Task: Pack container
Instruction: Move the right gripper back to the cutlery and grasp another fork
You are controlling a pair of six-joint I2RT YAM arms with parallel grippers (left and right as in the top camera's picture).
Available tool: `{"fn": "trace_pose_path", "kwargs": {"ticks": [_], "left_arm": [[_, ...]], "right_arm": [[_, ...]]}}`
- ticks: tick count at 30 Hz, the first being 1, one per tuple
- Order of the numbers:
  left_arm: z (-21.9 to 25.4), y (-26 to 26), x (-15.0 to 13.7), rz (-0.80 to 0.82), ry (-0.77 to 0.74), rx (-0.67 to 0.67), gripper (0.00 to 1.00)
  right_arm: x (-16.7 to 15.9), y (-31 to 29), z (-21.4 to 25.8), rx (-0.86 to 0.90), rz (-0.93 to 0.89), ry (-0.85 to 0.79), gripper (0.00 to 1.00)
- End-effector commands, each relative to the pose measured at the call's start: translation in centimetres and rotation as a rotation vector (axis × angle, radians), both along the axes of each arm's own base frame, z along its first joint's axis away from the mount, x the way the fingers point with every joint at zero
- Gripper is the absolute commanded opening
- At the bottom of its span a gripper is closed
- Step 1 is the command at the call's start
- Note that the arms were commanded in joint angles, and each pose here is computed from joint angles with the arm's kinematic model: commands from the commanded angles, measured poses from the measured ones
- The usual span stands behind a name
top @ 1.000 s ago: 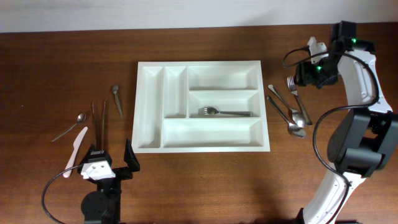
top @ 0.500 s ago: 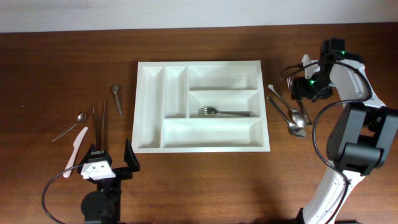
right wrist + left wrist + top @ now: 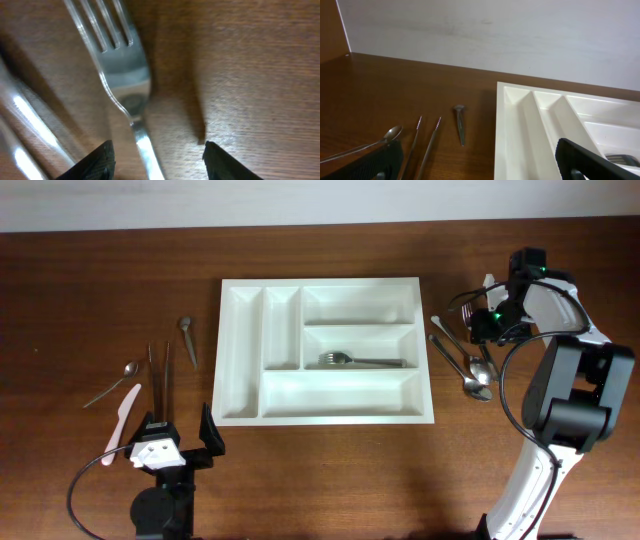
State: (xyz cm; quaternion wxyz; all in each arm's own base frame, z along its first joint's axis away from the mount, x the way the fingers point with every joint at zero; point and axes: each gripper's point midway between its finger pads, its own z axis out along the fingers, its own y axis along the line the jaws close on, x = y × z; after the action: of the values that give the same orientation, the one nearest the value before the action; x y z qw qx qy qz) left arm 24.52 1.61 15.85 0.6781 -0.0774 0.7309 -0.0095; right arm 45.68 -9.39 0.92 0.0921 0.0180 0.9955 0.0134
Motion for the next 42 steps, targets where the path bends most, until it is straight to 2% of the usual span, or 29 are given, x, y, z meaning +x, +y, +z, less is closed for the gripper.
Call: {"fn": "trace_pose_path", "kwargs": {"ticks": [1, 17, 39, 42], "left_arm": [[-0.1, -0.1, 0.0, -0.008, -0.004, 0.015, 0.99], [-0.1, -0.1, 0.0, -0.009, -0.004, 0.015, 0.99], [-0.1, -0.1, 0.0, -0.009, -0.004, 0.015, 0.99], [-0.1, -0.1, 0.0, -0.009, -0.004, 0.015, 0.99]], "right_arm": [[0.0, -0.8, -0.6, -0.05, -0.034, 0.009, 0.56], [-0.9, -0.2, -3.3, -0.015, -0.036, 0.072, 0.47], [-0.7, -0.1, -3.3, -0.009, -0.035, 0.064, 0.04], [-0.5, -0.1, -3.1, -0.011, -0.035, 0.058, 0.04]]}}
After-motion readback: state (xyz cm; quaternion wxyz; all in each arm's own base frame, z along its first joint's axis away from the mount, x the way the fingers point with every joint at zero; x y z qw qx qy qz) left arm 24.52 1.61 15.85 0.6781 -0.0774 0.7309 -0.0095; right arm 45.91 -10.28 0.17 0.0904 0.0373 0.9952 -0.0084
